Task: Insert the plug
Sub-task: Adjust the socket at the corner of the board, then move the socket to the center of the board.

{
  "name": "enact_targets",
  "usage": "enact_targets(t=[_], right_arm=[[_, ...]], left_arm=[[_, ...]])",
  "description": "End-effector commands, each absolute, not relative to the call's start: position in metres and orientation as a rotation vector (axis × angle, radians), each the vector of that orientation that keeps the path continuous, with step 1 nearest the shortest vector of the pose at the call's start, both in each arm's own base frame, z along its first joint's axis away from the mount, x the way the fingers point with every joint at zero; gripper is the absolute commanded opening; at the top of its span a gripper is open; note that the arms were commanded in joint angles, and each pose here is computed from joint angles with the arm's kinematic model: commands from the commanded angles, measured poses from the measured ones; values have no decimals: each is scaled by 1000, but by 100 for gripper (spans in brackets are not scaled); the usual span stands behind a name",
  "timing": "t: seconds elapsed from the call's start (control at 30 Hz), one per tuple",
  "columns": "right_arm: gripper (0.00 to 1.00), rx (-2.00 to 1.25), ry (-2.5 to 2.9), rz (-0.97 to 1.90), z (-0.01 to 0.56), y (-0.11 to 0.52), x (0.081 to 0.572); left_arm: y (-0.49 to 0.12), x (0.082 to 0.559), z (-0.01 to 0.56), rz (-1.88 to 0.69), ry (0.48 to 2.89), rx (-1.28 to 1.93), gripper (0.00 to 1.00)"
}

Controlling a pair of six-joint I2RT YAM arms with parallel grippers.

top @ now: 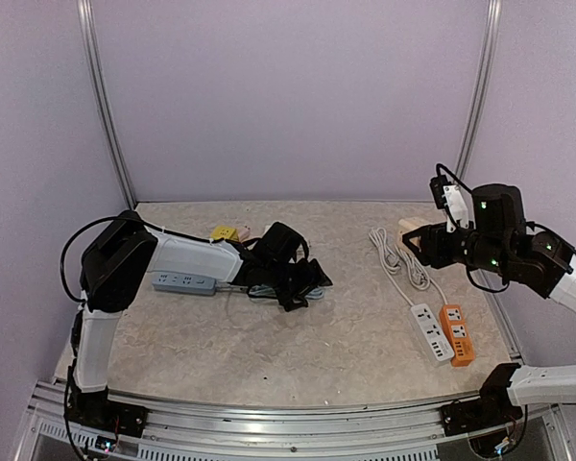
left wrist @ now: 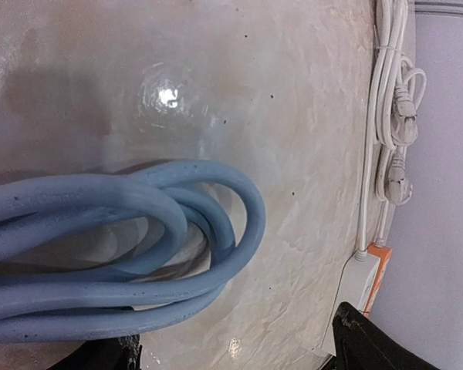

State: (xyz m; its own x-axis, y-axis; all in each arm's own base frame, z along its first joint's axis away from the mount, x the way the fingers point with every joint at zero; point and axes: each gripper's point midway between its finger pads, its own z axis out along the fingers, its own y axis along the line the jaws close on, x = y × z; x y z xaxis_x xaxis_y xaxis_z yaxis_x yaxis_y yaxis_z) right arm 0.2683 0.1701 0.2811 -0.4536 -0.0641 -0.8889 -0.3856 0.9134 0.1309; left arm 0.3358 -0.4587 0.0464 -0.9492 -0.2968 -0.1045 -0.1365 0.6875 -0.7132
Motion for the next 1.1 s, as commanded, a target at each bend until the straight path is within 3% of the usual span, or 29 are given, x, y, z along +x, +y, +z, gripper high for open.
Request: enact_targets(t=[0.0,0.23,0.4,0.57,0.73,0.9,1.07], right_arm=[[0,-292,1991,373,292,163,269],[0,-300,1987,377,287,165,271],[0,-327,1992,388,283,173,275],[0,-343,1974,401,287,178,278],[0,-356,1980,409,281,180,277],[0,-350,1970,416,285,178,274],[0,-343,1969,419,284,175,271]], left_arm=[[-464,338,75,-1210,2609,-221,83],[-419,324,129,-1263,2485,-121,99],[-377,312,169,-1204,2423,-74,99],[-268,346,195,-868,2364,-285,99],[-170,380,225,-754,2226,-486,99],[-130,407,215,-700,2254,-567,99],[-110,432,166,-590,2383,-634,99]])
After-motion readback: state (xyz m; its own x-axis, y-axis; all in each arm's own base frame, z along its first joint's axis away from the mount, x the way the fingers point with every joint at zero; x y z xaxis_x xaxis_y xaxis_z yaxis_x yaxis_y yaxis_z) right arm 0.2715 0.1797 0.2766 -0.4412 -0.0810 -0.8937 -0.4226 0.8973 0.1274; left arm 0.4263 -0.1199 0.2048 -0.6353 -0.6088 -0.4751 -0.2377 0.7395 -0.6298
